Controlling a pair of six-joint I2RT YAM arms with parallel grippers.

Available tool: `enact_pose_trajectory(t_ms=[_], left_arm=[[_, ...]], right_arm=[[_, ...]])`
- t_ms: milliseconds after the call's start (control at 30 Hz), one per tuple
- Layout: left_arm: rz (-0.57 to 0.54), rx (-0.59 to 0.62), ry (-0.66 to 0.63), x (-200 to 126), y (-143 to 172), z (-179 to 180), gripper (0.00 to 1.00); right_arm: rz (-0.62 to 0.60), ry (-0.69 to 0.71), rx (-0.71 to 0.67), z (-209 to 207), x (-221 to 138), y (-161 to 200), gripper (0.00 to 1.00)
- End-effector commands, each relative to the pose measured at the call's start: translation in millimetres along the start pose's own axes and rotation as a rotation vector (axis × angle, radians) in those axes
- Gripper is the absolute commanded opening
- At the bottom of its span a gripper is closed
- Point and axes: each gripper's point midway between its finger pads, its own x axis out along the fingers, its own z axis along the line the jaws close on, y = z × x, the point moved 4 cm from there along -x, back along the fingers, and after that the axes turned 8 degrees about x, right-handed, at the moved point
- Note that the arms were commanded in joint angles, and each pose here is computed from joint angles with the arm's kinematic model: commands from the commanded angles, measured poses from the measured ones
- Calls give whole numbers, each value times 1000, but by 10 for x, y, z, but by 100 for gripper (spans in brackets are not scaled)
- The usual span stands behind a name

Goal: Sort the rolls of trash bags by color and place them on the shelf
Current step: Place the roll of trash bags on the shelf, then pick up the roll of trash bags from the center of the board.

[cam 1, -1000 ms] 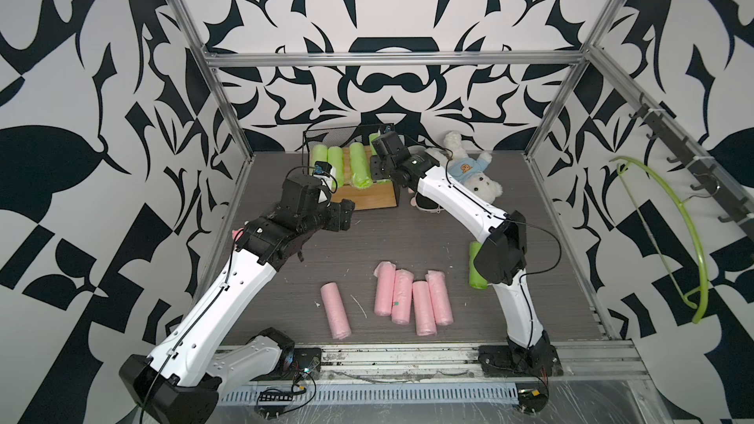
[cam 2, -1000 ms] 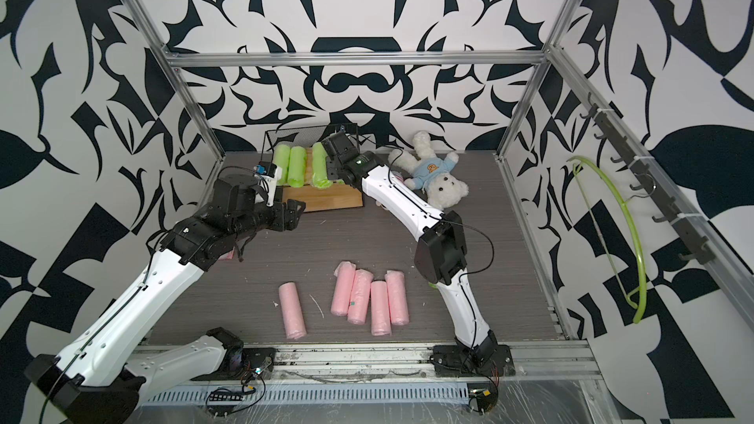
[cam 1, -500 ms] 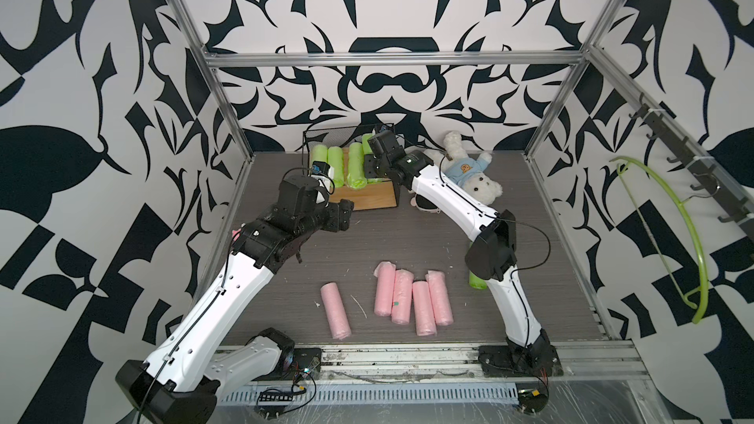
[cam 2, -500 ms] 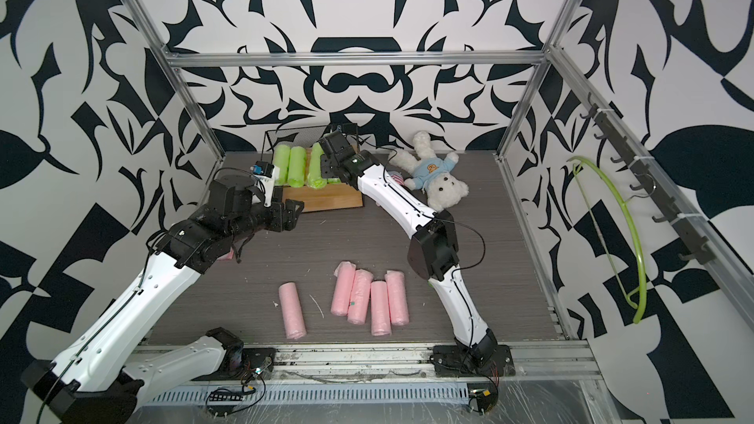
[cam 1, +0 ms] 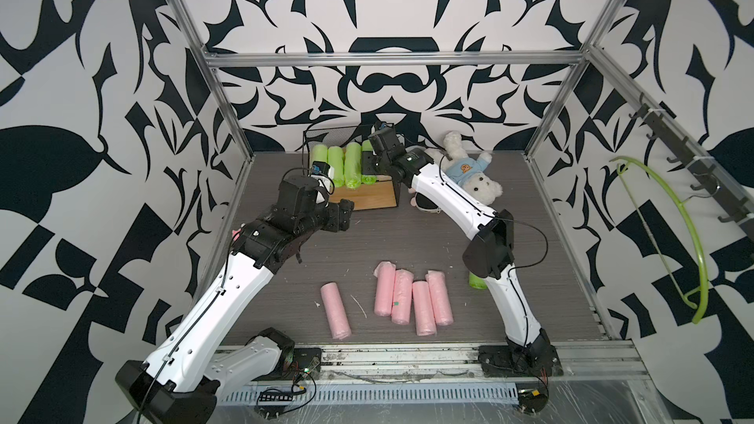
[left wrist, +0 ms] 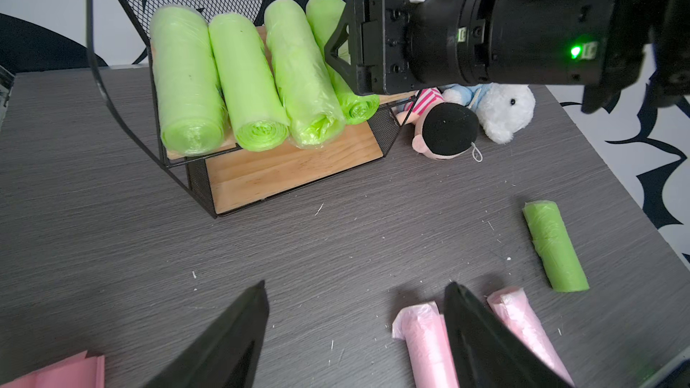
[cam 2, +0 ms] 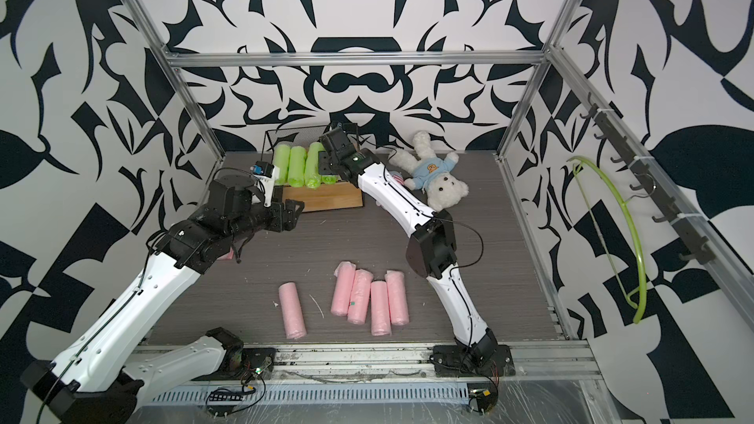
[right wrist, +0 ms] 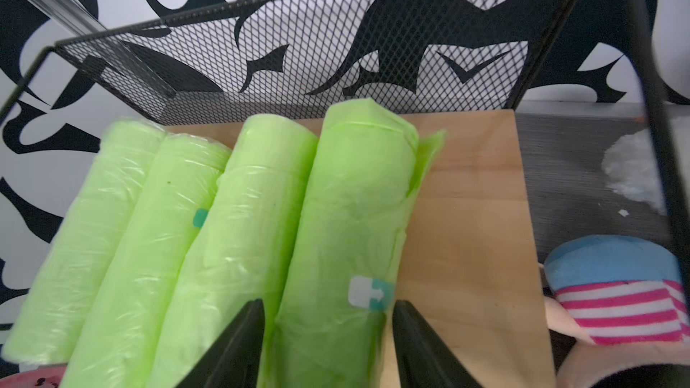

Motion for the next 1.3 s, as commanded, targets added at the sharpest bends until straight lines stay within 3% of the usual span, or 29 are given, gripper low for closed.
enact_pose_trajectory(t_ms=[0, 467, 667, 933, 1067, 1267], left_arm=[[-9, -6, 8, -38, -9, -3, 81], [-20, -58, 102, 50, 27, -123, 80], [-30, -93, 252, 148, 92, -317, 79], [-22, -84, 401, 315, 244, -595, 79], [14, -40, 444, 420, 358, -744, 79], [24, 5, 466, 528, 503, -906, 80]], right_arm=[[-105, -82, 7, 164, -402, -404, 62], [-135, -97, -75, 39, -1043, -627, 67], [-116, -76, -151, -89, -1405, -560, 68], [-64, 33, -220, -661, -1797, -71, 69], [-53, 153, -210, -1131, -1943, 249, 70], [59, 310, -151, -1822, -1990, 798, 72]])
